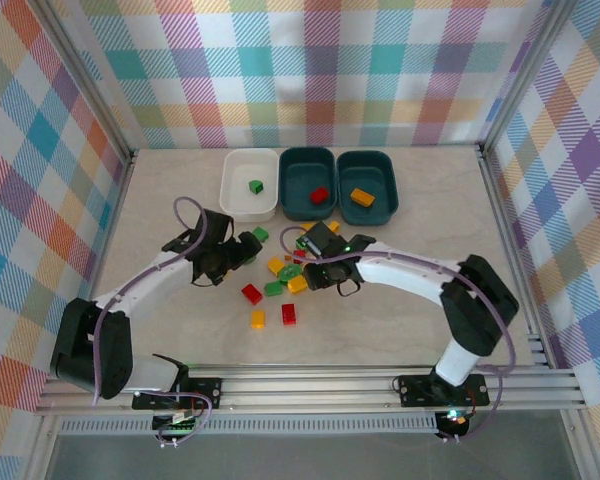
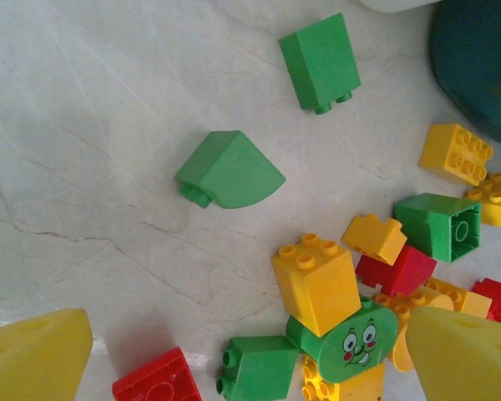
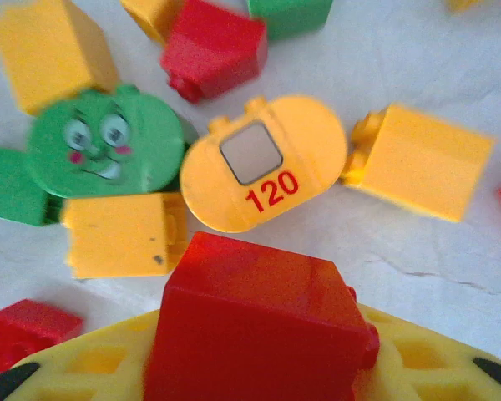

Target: Sort the legos into containers by color

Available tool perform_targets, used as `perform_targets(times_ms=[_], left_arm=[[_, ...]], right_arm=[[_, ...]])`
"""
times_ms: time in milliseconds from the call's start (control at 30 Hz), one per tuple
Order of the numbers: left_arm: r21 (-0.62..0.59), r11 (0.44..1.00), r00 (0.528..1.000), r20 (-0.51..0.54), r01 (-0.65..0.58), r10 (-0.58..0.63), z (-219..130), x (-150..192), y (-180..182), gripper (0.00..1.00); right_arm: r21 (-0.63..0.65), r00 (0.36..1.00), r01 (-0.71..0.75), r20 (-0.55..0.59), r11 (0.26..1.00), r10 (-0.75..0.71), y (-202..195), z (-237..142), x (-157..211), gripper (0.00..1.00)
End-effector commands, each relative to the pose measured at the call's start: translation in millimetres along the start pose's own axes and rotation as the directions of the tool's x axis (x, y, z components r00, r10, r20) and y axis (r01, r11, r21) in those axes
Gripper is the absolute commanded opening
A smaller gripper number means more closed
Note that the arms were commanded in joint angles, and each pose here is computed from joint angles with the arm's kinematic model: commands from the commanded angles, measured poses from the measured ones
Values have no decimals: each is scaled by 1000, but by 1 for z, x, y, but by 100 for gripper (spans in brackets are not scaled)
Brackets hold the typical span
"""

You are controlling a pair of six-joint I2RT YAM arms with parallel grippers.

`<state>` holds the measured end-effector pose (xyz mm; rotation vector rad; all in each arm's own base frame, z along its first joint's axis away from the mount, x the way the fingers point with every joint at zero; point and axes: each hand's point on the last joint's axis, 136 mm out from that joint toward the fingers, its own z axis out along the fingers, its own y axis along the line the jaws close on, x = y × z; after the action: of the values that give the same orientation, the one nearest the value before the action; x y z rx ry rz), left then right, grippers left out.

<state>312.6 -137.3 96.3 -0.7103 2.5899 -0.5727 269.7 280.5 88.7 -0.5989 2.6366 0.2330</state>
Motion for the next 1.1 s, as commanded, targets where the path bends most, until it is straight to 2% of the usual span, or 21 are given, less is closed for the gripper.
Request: perform_targets(times_ms=[0,100,267,433,600,733,900,1067], left_arm=[[-47,996,997,-37,-74,72,3,11,-1,96],[-56,995,995,-74,-77,73,10,21,3,96],[-109,987,988,-104,-122,111,10,29,18,96],[-134,982,985,-133,-131,114,8,37,29,96],[-143,979,983,-136,-144,125,7,37,32,97],[-149,974,978,-150,-168,146,13,35,28,97],[-203,959,977,-117,-199,178,24,15,21,96],[-262,926,962,-93,-272,256,47,-12,9,92]], right_arm=[[-4,996,4,85,1000,-4,-7,-20,-35,41],[-15,989,-30,145,999,32,-20,-18,-79,40],[-20,977,-98,186,995,100,-42,11,-155,40],[8,973,-141,183,990,137,-68,44,-201,41],[-18,974,-159,160,987,159,-80,64,-224,44],[-36,976,-145,157,989,149,-74,56,-242,59],[-16,973,-147,177,989,148,-77,29,-244,62],[-54,955,-184,225,981,192,-76,-8,-223,62]])
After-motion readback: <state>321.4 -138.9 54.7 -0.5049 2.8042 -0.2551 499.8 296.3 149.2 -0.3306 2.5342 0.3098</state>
